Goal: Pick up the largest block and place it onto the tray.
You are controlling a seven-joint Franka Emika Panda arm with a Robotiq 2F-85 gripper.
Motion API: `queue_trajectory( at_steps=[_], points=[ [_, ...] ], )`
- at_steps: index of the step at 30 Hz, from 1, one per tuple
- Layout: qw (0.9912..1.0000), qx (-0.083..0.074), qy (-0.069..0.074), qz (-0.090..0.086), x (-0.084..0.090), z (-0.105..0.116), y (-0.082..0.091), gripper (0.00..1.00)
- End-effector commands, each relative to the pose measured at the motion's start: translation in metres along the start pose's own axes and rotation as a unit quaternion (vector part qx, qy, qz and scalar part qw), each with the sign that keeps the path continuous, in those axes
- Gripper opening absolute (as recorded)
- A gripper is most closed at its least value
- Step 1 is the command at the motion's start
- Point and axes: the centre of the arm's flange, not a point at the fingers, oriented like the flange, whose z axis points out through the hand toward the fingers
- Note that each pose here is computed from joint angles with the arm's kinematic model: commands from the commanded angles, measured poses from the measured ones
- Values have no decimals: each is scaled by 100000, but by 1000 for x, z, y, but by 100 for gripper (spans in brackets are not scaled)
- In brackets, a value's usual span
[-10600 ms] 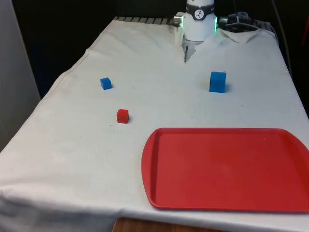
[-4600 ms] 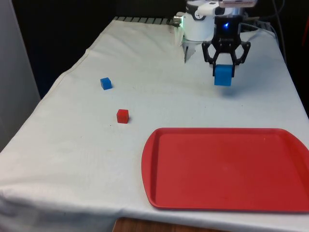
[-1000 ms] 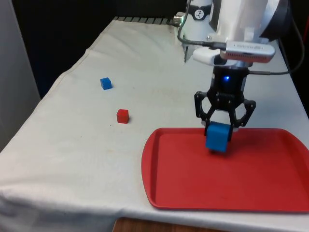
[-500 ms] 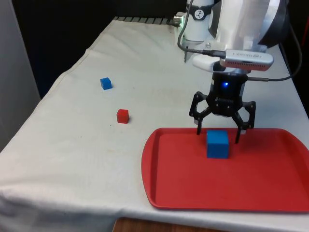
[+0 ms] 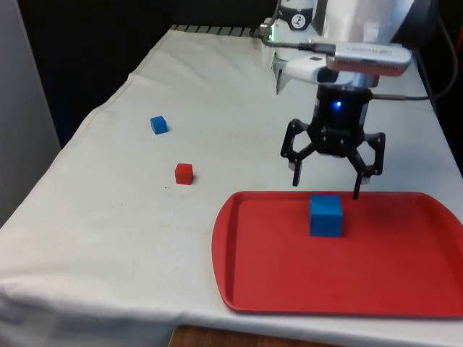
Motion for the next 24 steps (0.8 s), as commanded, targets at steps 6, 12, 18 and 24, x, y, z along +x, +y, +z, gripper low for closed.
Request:
queue_trajectory(
  at_steps=[6, 12, 18, 24],
  points=[
    [99999, -46, 259, 318, 14, -24, 6, 100],
    [99997, 65, 573, 514, 25, -44, 10, 100],
    [99996, 145, 745, 545, 33, -59, 13, 100],
    [99992, 349, 1058, 657, 43, -79, 17, 100]
  ],
)
